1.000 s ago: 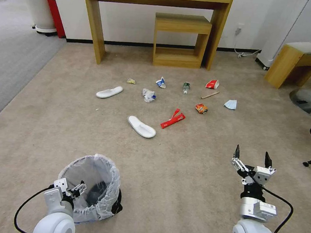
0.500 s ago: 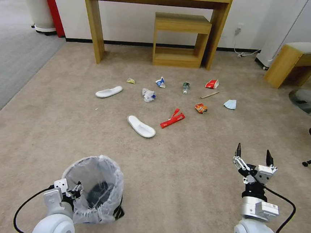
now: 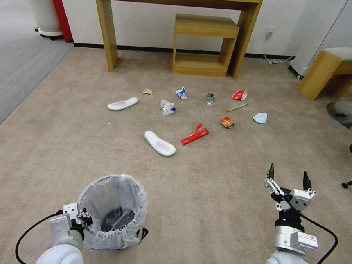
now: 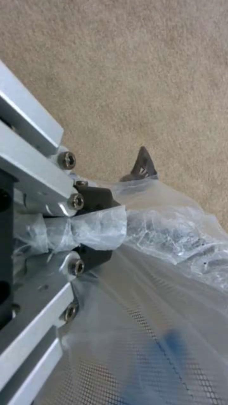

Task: Pick up the trash bin and place the garbage on the floor into it.

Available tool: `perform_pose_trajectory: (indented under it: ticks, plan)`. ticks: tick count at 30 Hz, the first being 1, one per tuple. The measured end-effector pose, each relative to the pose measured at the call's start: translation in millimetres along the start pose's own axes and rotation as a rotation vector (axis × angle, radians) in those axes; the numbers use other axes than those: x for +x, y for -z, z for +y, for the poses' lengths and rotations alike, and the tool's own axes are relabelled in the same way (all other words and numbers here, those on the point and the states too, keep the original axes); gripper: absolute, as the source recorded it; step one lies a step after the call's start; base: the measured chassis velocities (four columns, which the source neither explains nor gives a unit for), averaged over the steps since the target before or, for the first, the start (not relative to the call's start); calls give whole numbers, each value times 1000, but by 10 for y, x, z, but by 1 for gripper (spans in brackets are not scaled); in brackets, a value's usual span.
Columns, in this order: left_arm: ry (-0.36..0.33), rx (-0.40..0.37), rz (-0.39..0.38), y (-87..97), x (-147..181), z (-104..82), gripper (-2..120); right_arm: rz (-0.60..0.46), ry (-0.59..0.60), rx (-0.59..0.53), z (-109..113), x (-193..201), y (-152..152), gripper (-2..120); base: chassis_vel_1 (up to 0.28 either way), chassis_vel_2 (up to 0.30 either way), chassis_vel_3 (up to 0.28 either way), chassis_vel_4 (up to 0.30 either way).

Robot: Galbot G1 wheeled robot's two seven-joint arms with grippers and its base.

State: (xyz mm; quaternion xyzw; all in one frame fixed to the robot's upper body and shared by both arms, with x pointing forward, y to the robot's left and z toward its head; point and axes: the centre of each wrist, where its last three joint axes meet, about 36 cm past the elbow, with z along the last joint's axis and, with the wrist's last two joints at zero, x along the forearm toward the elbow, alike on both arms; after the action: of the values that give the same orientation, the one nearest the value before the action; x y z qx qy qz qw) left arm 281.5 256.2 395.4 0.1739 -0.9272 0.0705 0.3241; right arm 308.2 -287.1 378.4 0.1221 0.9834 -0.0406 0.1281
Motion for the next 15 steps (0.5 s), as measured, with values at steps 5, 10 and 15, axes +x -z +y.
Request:
perform_pose_trajectory:
  ticks: [5,10,15]
  plan:
    - [1,-2,1,-12,-22,-1,3,7,-3,1,-2,6,-25,92,0,0,0,0]
    - [-3,-3,-11,-41,-55,6,3,14,-3,0,3,12,-55,91,0,0,0,0]
    - [-9,7,-21,-48,-71,0,3,21,-3,-4,10,25,-67,91,0,0,0,0]
